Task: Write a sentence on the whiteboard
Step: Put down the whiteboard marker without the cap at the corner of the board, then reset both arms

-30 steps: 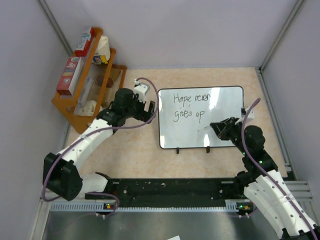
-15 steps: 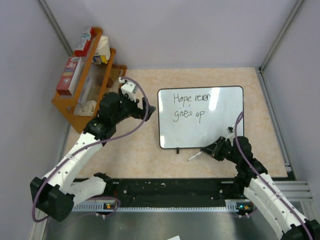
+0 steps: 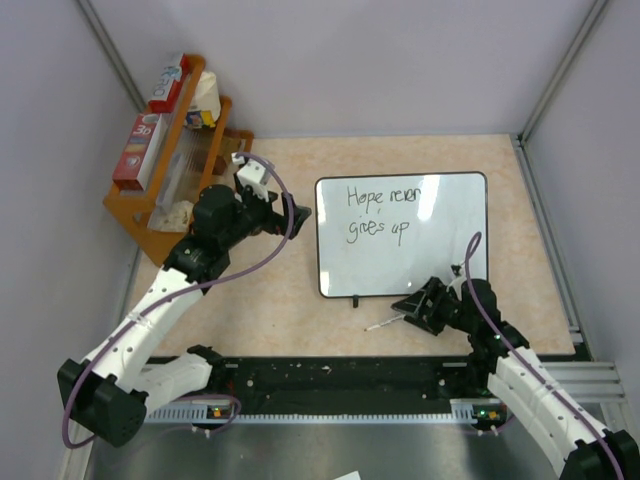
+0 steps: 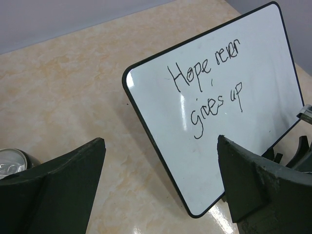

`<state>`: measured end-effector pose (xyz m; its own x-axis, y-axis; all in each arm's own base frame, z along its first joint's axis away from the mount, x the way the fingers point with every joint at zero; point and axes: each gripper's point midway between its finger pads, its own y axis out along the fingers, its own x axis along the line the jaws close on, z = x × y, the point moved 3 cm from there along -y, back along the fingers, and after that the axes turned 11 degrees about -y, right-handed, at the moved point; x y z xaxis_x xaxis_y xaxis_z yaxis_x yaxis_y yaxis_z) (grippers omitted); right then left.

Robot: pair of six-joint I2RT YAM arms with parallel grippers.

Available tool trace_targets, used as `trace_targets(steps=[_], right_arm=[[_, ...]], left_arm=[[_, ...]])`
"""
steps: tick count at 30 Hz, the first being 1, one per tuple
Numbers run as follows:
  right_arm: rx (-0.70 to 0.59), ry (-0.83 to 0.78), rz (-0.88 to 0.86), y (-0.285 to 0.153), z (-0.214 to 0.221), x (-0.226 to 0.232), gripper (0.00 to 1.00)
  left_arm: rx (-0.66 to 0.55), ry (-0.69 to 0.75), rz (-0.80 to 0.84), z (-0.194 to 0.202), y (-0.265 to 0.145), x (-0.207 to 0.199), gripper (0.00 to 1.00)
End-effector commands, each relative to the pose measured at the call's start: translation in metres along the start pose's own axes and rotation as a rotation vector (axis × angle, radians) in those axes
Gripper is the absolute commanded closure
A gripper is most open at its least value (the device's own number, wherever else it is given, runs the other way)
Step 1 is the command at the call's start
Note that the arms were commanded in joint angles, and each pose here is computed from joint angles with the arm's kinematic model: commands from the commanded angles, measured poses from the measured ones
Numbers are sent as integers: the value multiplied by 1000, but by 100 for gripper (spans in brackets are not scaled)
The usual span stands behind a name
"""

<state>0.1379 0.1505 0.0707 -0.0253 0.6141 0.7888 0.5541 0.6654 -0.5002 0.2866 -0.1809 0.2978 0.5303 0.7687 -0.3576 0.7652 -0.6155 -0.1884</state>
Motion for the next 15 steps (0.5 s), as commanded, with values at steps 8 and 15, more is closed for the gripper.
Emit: trace_targets(steps=[8,15], right_arm=[[-149,-145,-36,-9,-44,37,1],[-288,-340,54,-18,-91,56,1]], left_arm=[[-93,24,55,-19,-8,-11,1],[-99,6,-58,-3,-10,11,1]])
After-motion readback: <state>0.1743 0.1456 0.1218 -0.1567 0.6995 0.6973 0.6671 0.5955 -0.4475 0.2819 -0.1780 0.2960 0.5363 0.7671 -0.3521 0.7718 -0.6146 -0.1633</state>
